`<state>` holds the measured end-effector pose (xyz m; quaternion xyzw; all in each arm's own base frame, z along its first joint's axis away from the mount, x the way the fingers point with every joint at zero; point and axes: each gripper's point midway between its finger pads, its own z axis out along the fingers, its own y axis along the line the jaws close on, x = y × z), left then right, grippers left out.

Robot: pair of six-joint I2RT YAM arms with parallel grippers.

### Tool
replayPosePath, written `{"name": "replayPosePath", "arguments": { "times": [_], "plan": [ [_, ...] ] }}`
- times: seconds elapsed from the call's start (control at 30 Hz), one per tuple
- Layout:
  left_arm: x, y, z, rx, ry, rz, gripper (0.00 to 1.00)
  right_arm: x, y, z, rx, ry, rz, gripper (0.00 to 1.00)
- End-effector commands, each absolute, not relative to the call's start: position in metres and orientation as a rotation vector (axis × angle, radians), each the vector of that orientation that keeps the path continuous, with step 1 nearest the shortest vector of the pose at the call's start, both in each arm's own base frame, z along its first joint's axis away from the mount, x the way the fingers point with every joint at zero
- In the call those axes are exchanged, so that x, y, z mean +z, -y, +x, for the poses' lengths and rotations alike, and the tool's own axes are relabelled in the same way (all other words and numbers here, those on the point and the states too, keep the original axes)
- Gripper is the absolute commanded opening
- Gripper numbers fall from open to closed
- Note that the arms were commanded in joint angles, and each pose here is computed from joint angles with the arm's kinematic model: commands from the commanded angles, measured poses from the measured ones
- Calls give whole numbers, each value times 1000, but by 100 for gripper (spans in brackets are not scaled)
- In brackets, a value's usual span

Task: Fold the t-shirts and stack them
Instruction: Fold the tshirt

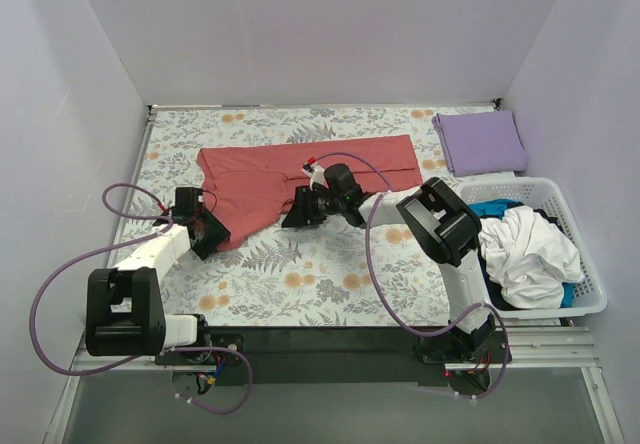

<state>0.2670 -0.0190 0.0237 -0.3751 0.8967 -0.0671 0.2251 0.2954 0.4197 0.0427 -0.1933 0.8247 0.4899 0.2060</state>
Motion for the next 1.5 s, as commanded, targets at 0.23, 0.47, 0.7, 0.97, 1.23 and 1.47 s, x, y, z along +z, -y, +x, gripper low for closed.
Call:
{"name": "replayPosePath", "arguments": {
  "times": [0.23,0.47,0.7,0.97,1.23,1.47],
  "plan": [
    [25,34,269,-250,-2487,-971,10,33,-458,317,1413,-2237,-408,57],
    [88,46,308,-407,-2349,-904,0,33,-466,314,1478,-2225,-392,53],
    [172,47,393,-475,-2159,-839,0,58,-440,298,1481,-2190,-462,55],
    [152,49,469,-470,-2174,-837,0,68,-387,281,1338,-2209,-521,61],
    [138,61,507,-553,-2176,-812,0,65,-329,277,1017,-2249,-626,61],
    [152,61,536,-569,-2118,-787,0,65,-283,293,790,-2268,-604,61]
  ]
}}
